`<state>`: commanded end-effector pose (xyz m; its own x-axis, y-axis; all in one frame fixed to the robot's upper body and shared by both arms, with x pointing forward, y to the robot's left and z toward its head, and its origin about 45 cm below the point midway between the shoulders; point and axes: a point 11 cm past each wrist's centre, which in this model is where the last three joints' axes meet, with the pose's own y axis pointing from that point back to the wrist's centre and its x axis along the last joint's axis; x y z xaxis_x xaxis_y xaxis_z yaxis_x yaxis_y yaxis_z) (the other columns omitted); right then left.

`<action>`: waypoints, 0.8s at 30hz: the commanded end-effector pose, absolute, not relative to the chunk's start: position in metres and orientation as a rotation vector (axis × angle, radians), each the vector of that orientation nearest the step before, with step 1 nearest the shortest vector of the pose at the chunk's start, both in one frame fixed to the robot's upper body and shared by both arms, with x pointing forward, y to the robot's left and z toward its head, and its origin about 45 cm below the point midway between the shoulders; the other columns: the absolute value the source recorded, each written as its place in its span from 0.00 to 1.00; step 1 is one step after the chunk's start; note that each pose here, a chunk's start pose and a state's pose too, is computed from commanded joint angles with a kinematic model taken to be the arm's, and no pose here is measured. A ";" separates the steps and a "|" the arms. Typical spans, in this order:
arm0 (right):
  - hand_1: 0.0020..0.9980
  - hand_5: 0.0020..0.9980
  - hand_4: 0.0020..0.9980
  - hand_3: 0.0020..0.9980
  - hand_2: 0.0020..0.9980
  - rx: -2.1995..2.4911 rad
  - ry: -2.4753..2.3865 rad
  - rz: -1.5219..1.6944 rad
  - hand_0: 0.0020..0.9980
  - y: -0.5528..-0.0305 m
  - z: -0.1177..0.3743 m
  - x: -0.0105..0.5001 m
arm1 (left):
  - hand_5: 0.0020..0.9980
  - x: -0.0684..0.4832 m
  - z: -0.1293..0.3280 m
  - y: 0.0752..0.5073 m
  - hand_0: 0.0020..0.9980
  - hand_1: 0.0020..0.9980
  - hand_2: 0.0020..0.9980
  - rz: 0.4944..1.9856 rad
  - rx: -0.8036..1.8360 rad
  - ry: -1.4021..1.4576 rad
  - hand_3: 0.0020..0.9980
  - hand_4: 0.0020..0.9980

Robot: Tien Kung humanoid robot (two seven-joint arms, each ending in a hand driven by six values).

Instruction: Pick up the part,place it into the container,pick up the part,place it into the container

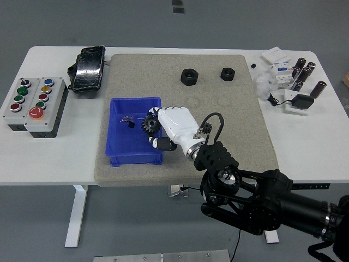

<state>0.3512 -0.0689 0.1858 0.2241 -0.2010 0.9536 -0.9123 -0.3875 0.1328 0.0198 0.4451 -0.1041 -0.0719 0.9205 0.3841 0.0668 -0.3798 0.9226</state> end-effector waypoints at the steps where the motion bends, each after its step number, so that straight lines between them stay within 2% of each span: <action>1: 0.82 0.33 0.67 0.76 0.85 1.754 -1.034 1.206 0.75 -0.069 0.185 0.351 | 0.35 0.020 -0.104 0.446 0.66 0.63 0.55 1.537 1.495 1.099 0.60 0.69; 4: 0.82 0.33 0.67 0.76 0.85 1.746 -1.028 1.199 0.75 -0.069 0.183 0.351 | 0.35 0.019 -0.104 0.447 0.66 0.63 0.55 1.539 1.496 1.100 0.60 0.69; 5: 0.84 0.32 0.70 0.85 0.88 1.743 -1.027 1.197 0.77 -0.069 0.183 0.351 | 0.36 0.019 -0.104 0.446 0.66 0.63 0.55 1.539 1.496 1.099 0.60 0.69; 22: 0.85 0.31 0.69 0.87 0.88 1.743 -1.065 1.152 0.77 -0.073 0.183 0.353 | 0.35 0.020 -0.103 0.448 0.66 0.63 0.55 1.533 1.492 1.099 0.60 0.69; 24: 0.84 0.33 0.68 0.85 0.86 1.748 -1.119 1.135 0.75 -0.079 0.187 0.356 | 0.36 0.020 -0.103 0.447 0.66 0.63 0.55 1.532 1.490 1.099 0.60 0.69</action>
